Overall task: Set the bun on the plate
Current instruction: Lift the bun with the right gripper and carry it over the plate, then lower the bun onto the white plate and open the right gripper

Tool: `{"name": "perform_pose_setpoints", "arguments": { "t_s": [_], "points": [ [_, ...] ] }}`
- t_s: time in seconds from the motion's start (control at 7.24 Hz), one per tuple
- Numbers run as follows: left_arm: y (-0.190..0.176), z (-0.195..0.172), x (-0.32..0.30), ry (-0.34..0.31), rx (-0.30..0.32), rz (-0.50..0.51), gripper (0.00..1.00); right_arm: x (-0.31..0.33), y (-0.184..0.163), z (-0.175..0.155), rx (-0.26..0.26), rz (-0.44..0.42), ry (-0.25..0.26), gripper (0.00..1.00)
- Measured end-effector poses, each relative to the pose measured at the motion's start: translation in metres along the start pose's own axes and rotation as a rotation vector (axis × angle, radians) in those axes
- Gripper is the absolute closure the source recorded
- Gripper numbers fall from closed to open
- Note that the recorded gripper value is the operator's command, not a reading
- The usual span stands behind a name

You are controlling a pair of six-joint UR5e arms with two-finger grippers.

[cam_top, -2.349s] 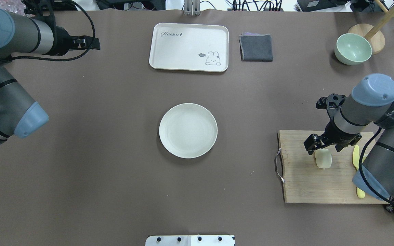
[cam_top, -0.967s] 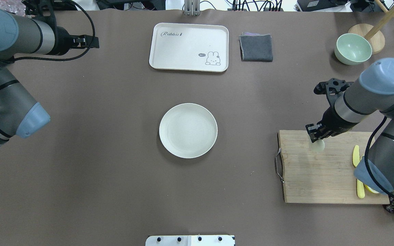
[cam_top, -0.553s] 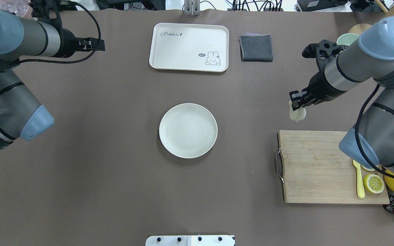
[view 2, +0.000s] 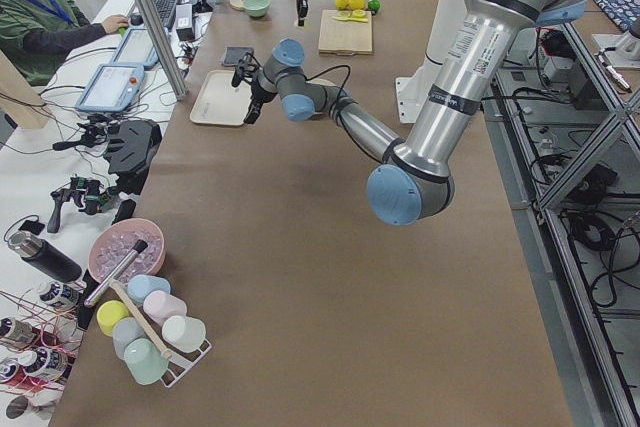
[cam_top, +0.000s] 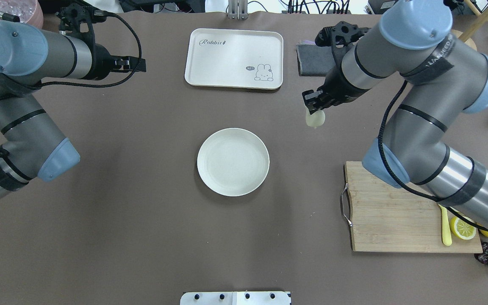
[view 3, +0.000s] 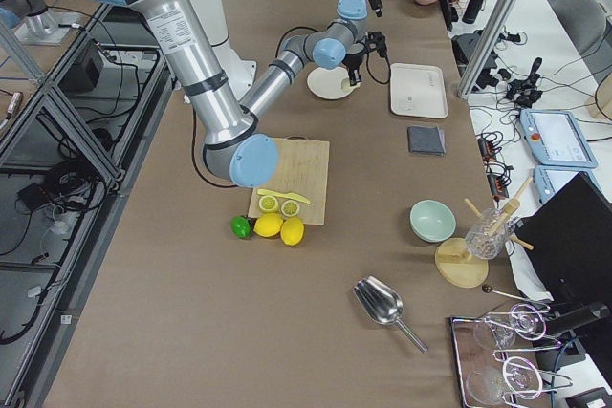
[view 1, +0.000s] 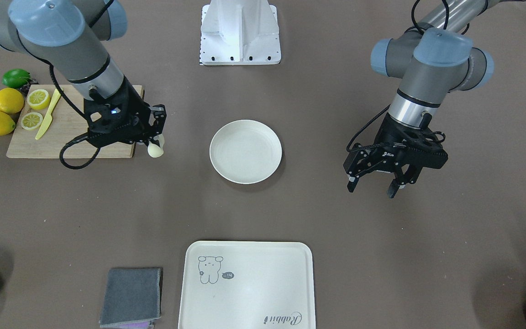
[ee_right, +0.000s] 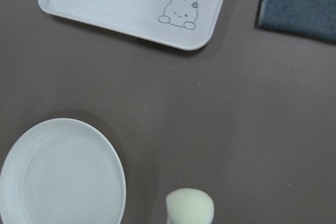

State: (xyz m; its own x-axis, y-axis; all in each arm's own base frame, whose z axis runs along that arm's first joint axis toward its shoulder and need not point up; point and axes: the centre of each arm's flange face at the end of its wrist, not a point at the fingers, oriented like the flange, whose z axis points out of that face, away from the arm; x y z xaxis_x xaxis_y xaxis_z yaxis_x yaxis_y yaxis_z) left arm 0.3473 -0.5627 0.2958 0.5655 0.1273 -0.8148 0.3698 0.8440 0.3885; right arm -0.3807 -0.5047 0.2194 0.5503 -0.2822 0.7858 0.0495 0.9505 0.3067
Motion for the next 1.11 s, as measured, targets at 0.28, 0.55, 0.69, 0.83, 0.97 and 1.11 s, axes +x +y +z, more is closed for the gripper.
{"name": "perform_pose_setpoints", "arguments": {
  "t_s": [0.28, 0.55, 0.69, 0.83, 0.97, 1.11],
  "points": [
    [0.001, 0.001, 0.001, 0.004, 0.001, 0.003, 0.03, -0.025, -0.004, 0.032, 0.008, -0.051, -0.052, 1.00],
    [0.001, 0.001, 0.001, 0.004, 0.001, 0.004, 0.03, -0.057, 0.005, 0.065, 0.010, -0.094, -0.079, 1.00],
    [0.002, 0.002, 0.000, 0.002, 0.000, 0.004, 0.03, -0.080, 0.015, 0.079, 0.020, -0.104, -0.077, 1.00],
    [0.002, 0.004, -0.002, -0.003, -0.002, 0.004, 0.03, -0.102, 0.025, 0.090, 0.024, -0.114, -0.082, 1.00],
    [0.002, 0.008, -0.005, -0.010, -0.005, 0.003, 0.03, -0.121, 0.033, 0.100, 0.022, -0.122, -0.083, 1.00],
    [0.002, 0.011, -0.008, -0.018, -0.008, 0.002, 0.03, -0.139, 0.038, 0.108, 0.020, -0.115, -0.086, 1.00]
  ]
}}
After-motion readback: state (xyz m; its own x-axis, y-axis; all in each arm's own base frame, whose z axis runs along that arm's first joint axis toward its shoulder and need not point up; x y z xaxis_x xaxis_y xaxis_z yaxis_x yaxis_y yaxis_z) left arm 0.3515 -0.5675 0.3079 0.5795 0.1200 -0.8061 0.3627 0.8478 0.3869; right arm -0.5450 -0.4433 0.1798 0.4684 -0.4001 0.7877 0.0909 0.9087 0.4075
